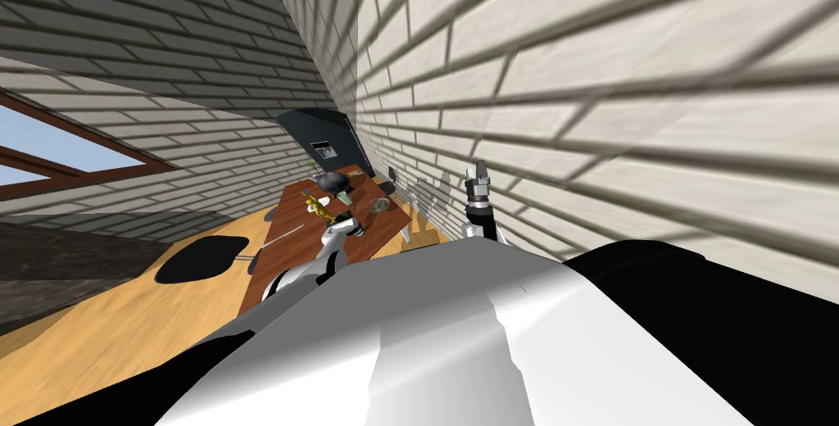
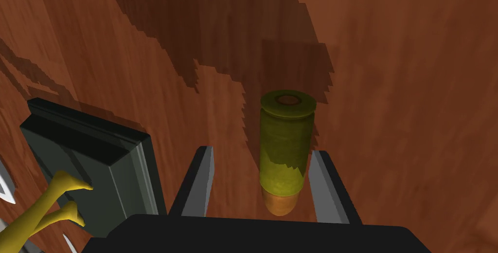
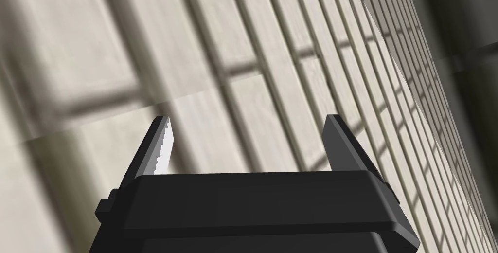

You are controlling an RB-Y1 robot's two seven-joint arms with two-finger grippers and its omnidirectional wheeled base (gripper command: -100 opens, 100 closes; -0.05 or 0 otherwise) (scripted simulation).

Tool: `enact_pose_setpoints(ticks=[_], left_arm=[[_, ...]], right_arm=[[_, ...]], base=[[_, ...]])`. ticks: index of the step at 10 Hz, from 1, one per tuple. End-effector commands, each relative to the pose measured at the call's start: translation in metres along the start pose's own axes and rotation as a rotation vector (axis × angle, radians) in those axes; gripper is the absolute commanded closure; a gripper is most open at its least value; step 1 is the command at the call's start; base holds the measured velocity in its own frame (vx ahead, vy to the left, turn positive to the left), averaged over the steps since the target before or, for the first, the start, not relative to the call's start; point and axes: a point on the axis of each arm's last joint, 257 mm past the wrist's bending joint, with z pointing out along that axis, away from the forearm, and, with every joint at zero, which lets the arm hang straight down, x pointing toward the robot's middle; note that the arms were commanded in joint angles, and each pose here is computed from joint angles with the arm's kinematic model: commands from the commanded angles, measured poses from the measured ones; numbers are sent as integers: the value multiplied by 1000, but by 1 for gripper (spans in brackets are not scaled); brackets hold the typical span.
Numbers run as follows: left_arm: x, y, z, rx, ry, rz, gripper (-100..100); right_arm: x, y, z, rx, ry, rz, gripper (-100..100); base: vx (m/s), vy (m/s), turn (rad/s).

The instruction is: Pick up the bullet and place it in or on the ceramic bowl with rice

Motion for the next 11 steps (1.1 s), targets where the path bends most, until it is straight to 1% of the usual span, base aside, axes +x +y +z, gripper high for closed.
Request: enact_pose_setpoints(ticks=[1,4,5,6,7,8,9,10,11], left_arm=[[0,0,0,0,0,0,100],[0,-1,0,1,0,-1,100],[0,-1,0,1,0,-1,0],[0,-13,-7,0,-2,-2,100],[1,-18,-9,0,-2,-3,100],[2,-14,-7,4,-1,-2,100],[2,-14,-8,1,-1,-2,0],[8,-45,-20,46,5,-3,100],[8,-44,-19,44,5,-3,100]], right_arm=[[0,0,0,0,0,0,0],[0,0,0,0,0,0,0],[0,0,0,0,0,0,0],[0,0,0,0,0,0,0],[0,0,0,0,0,0,0],[0,0,0,0,0,0,0],[0,0,0,0,0,0,0],[0,0,0,0,0,0,0],[0,0,0,0,0,0,0]], base=[[0,0,0],[0,0,0],[0,0,0],[-74,-31,-20],[-93,-44,-20],[-35,-18,-2],[-7,-4,1],[-96,-46,-54],[-97,-59,-45]])
